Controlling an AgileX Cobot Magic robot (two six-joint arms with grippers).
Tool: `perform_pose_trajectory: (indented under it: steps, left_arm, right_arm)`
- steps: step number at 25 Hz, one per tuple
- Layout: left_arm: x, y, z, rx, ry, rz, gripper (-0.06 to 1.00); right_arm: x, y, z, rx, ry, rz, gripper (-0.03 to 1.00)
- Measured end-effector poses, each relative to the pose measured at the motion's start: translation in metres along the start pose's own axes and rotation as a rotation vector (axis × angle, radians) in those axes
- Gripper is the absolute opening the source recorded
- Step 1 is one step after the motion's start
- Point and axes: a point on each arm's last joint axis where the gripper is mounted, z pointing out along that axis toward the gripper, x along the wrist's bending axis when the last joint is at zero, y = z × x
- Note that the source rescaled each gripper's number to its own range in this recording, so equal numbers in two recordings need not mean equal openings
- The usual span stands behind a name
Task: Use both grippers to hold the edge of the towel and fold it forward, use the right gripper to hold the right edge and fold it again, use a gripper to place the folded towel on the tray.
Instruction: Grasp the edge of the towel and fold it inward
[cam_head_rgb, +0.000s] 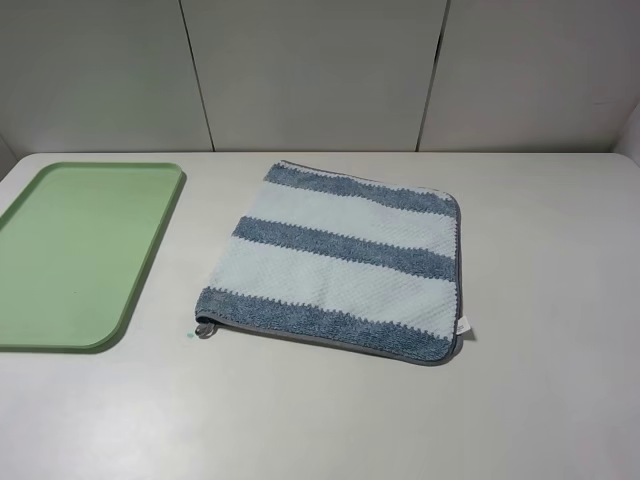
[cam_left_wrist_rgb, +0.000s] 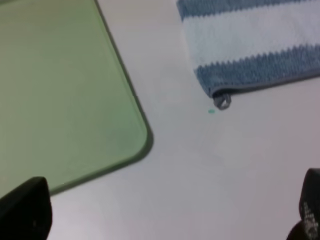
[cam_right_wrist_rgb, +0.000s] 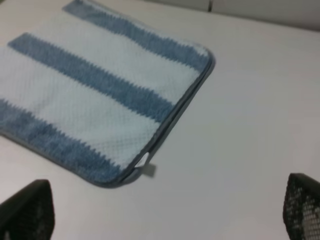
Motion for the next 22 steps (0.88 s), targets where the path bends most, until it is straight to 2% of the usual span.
perform_pose_trajectory:
  steps: [6,12,17,22]
  left_arm:
    - [0.004,0.018,-0.003,0.049,-0.021,0.046,0.99]
    - [0.014,0.054,-0.003,0.124,-0.05,0.182,0.98]
    - [0.025,0.086,0.014,0.214,-0.102,0.312,0.97]
    - [0.034,0.105,0.044,0.306,-0.154,0.343,0.97]
  right_arm:
    - [-0.002,0.024,0.013,0.114,0.036,-0.06,1.0]
    - [-0.003,0.034,0.036,0.236,0.089,-0.126,1.0]
    - [-0.003,0.038,0.054,0.311,0.135,-0.188,1.0]
    - [-0.002,0.043,0.07,0.349,0.194,-0.237,1.0]
